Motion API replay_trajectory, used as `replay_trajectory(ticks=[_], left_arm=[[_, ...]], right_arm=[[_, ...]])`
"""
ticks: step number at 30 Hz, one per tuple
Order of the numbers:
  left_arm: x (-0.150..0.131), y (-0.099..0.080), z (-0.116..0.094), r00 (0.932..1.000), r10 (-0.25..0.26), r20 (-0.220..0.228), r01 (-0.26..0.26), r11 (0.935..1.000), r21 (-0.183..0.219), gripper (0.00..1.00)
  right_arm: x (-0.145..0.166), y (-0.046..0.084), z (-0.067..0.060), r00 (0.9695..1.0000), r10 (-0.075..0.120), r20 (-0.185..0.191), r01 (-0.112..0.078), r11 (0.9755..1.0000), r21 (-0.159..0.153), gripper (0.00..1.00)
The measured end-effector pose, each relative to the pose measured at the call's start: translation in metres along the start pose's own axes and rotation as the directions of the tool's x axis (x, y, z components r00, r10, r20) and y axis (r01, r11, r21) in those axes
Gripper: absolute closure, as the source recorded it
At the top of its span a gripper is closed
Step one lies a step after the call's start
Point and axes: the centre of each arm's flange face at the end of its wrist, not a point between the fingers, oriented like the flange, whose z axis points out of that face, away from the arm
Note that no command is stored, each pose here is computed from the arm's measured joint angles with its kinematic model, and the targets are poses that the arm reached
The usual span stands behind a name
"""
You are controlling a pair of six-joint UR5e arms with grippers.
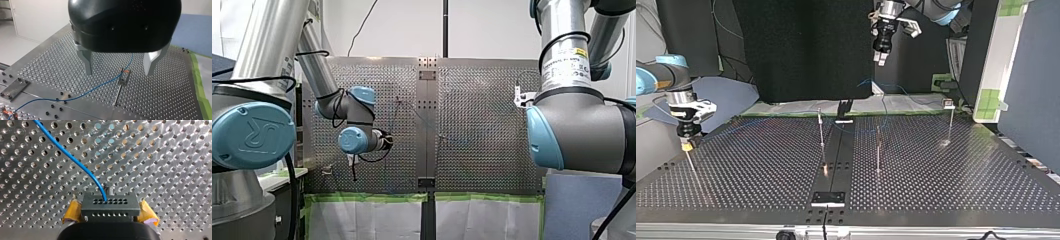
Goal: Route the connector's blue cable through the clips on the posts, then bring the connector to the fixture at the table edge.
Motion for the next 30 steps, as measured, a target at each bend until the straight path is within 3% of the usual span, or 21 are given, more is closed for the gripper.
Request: replay_trajectory(ticks=[30], left_arm=[[-0.0003,0.0008,0.0005,1.0000,0.002,0.001,-0.002,1.0000,-0.003,0.02]], right_arm=[[0.0017,0.0036,0.0018,0.9998,0.009,-0.015,-0.009,0.9995,-0.031,0.00]])
